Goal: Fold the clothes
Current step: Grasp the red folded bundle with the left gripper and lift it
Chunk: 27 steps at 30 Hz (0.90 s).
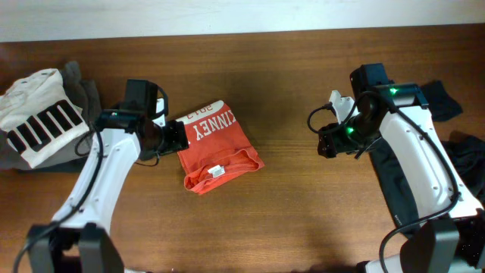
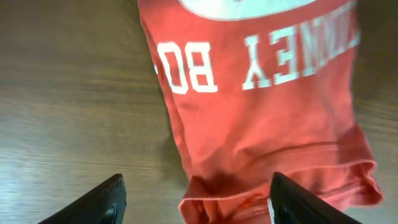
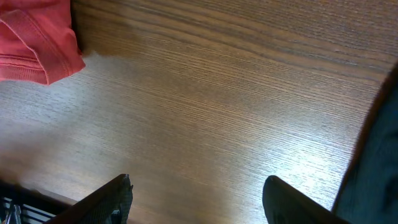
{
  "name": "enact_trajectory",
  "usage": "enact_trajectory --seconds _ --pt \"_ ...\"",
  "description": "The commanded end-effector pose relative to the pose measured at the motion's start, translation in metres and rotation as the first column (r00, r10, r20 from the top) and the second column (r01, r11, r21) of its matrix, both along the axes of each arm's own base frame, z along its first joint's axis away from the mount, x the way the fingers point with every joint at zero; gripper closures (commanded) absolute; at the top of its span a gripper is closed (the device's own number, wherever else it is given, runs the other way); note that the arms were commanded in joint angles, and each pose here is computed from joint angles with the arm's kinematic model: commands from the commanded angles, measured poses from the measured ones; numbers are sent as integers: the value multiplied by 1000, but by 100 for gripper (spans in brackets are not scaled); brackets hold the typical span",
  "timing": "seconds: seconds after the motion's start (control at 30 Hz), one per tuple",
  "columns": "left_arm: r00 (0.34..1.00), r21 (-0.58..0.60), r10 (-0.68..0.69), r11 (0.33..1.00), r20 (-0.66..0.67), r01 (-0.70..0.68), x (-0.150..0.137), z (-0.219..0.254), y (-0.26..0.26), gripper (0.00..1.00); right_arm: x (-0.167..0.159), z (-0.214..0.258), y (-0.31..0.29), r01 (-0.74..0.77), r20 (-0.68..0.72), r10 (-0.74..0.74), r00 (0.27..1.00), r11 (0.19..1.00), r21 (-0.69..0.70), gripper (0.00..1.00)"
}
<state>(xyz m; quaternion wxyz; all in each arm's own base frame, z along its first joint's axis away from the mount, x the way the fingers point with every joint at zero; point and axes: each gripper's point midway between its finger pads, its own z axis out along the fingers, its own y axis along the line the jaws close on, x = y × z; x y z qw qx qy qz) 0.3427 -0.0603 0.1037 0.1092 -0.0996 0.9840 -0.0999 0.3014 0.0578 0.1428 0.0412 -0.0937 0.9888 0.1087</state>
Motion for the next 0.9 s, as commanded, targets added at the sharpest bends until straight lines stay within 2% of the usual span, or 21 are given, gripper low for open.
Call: enact_trajectory --seconds 0.0,0.17,0.3,0.5,0.6,0.67,0.87 --pt "987 -94 37 994 -156 -53 -17 -38 -14 26 -2 -2 1 -9 -14 9 1000 1000 11 28" --pt "950 -160 97 976 -296 -150 -32 -73 -27 25 -3 -2 1 -8 -17 9 1000 1000 10 28" --pt "933 -331 29 931 -359 -156 -41 -86 -60 25 -3 -2 1 -8 -18 9 1000 1000 10 28" --pt "904 -317 31 931 -427 -181 -59 -109 -72 25 -4 -2 1 -8 -21 9 1000 1000 10 28" --pt "907 -318 31 931 -421 -180 -59 -112 -74 25 -4 -2 1 -8 -21 9 1000 1000 10 28" --pt "915 -324 29 930 -402 -172 -54 -112 -75 32 -4 -2 1 -8 -21 9 1000 1000 10 28" --pt "957 -338 32 932 -287 -133 -27 -113 -75 69 -4 -2 1 -8 -22 9 1000 1000 10 28"
